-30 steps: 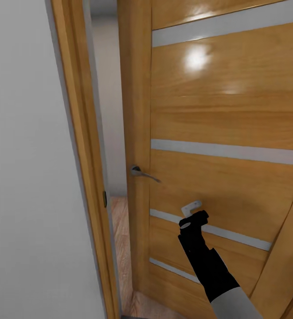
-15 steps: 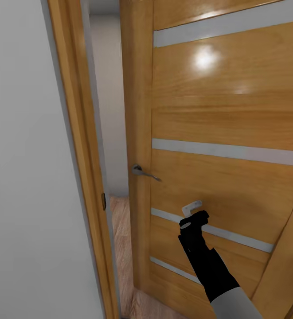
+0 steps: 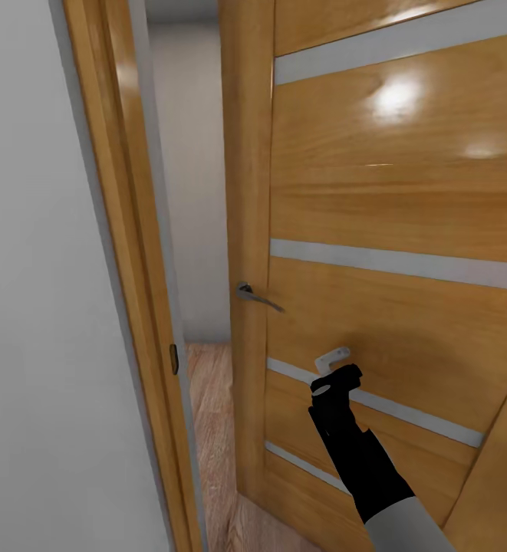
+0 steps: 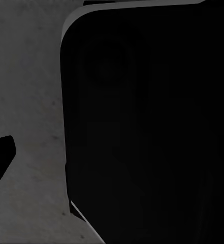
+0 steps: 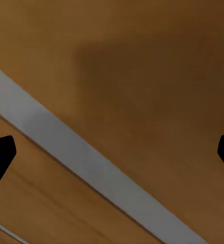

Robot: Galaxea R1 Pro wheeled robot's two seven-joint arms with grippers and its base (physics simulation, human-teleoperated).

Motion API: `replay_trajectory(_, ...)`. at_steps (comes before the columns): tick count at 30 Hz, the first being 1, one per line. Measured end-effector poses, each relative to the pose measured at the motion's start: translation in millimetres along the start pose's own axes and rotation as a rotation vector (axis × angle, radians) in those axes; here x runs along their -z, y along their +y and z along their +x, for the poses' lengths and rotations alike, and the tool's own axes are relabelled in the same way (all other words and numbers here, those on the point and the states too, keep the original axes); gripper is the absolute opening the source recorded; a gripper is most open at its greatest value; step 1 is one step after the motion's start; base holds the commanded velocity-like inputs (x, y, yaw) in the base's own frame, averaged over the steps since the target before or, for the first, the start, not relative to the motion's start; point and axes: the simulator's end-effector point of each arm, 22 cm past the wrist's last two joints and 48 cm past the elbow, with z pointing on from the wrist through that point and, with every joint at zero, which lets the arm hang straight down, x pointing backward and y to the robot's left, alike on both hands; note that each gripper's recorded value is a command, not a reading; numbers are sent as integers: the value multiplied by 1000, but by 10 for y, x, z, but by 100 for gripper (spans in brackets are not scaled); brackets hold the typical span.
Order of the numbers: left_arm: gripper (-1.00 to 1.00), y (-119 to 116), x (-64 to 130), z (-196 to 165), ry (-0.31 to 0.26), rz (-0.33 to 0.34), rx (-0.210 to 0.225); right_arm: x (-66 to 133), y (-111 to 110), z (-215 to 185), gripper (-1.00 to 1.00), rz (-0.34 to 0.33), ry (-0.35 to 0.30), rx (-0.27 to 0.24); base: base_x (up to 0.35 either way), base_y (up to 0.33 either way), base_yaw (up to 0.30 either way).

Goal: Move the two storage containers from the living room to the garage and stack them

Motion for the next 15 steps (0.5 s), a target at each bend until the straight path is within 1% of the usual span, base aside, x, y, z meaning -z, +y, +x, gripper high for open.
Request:
replay_trajectory(12, 100, 1, 0, 0, 0, 0, -1, 0, 1, -1, 100, 0, 0, 0, 1, 0, 0)
replay_trajectory(15, 100, 1, 0, 0, 0, 0, -1, 5, 8, -9, 100, -3, -2, -2, 60, -60, 0)
